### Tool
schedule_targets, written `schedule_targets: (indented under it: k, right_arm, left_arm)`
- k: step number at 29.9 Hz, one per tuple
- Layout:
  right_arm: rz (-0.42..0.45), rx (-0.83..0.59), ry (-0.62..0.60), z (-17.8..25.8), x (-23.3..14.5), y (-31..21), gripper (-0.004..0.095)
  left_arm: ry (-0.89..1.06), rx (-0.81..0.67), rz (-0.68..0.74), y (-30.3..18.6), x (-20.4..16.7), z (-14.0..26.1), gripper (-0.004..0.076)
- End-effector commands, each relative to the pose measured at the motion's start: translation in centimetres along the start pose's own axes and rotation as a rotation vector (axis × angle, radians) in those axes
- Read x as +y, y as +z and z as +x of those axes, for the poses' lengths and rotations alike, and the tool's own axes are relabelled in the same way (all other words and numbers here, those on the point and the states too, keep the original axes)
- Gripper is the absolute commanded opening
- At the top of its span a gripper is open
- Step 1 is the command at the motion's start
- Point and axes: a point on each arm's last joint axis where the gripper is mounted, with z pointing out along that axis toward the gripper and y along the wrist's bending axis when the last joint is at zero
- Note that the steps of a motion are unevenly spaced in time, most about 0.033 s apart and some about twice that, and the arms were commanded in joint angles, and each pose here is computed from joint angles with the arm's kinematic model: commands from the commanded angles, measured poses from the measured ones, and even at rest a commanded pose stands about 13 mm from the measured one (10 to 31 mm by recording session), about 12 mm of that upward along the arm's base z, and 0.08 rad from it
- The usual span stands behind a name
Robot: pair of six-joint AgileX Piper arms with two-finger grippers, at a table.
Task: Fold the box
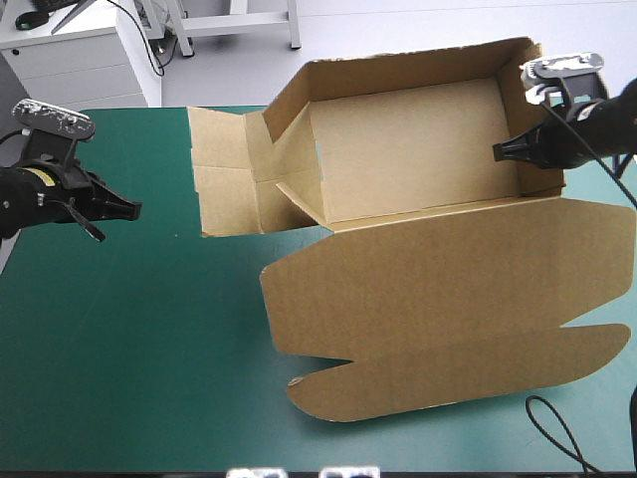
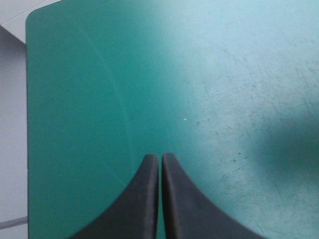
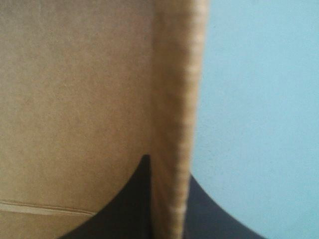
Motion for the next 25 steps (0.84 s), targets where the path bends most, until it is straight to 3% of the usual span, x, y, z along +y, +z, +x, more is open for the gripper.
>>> schedule_targets:
  k: [1,6,17,25]
  right_arm:
    - [-0.023,-0.115,0.002,0.6,0.3,-4.2,-0.0019]
    - [-0.041,-0.112,0.006,1.6,0.6,-4.7,-0.0019]
    - [-0.105,-0.142,0.010,1.5,1.3,-5.1,-0.0019]
    - [-0.158,-0.162,0.004,1.3,1.8,-5.2,-0.0019]
  left_arm:
    - [-0.043,-0.080,-0.085,-0.7,1.3,-0.2,0.0006]
    - [-0.165,-0.083,-0.084,1.4,2.9,1.3,0.0006]
    - [-0.257,-0.144,0.185,7.0,0.8,3.5,0.0006]
    - [-0.364,-0.227,0.531,9.5,-1.5,2.5,0.0006]
